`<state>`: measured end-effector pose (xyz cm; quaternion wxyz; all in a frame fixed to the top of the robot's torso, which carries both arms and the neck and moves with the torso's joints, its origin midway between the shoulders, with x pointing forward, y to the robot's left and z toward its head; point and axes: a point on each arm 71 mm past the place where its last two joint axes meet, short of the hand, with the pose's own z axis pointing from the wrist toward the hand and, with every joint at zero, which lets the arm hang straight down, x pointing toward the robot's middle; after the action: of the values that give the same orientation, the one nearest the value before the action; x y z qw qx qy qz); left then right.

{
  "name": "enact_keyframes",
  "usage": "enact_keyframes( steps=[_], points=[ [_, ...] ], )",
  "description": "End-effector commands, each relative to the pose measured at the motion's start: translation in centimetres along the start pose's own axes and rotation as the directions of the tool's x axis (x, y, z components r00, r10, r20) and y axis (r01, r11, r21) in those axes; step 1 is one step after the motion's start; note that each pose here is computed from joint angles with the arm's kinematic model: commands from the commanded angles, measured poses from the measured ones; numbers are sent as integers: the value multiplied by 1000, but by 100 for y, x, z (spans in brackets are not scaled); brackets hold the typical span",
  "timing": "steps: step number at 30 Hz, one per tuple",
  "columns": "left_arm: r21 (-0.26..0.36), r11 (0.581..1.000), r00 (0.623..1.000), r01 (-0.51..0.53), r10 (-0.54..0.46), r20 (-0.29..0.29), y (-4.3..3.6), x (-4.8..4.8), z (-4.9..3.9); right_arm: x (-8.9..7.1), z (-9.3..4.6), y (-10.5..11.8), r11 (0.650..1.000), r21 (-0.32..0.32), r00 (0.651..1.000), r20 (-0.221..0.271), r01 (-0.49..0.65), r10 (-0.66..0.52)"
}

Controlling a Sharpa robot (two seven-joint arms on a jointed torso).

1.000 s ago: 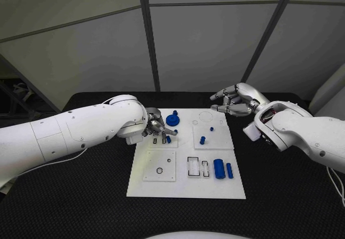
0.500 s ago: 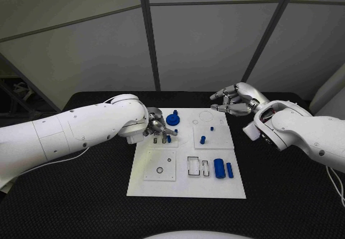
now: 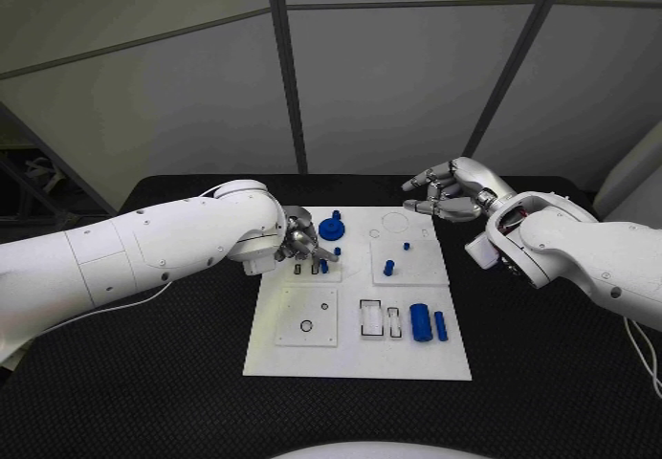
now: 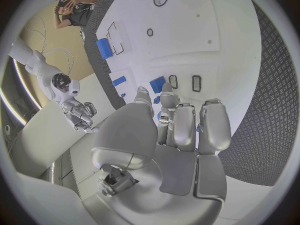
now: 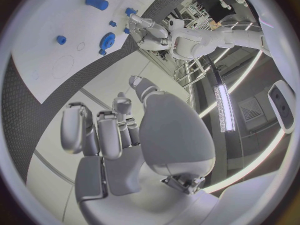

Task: Assemble the parts on the task board

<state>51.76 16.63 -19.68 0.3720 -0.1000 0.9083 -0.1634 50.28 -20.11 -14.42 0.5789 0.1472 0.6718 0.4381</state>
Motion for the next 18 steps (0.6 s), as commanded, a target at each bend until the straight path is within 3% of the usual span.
enact_keyframes(
  steps=[1,18],
  points=[
    [12,1000,999,-26,26,-25,-13,12,4,-1,7,16,1000,-6,1000,-4,3,-3],
    [25,999,999,-30,31,-30,-49,31,14,6,13,16,1000,-4,1000,-7,4,-4]
  ],
)
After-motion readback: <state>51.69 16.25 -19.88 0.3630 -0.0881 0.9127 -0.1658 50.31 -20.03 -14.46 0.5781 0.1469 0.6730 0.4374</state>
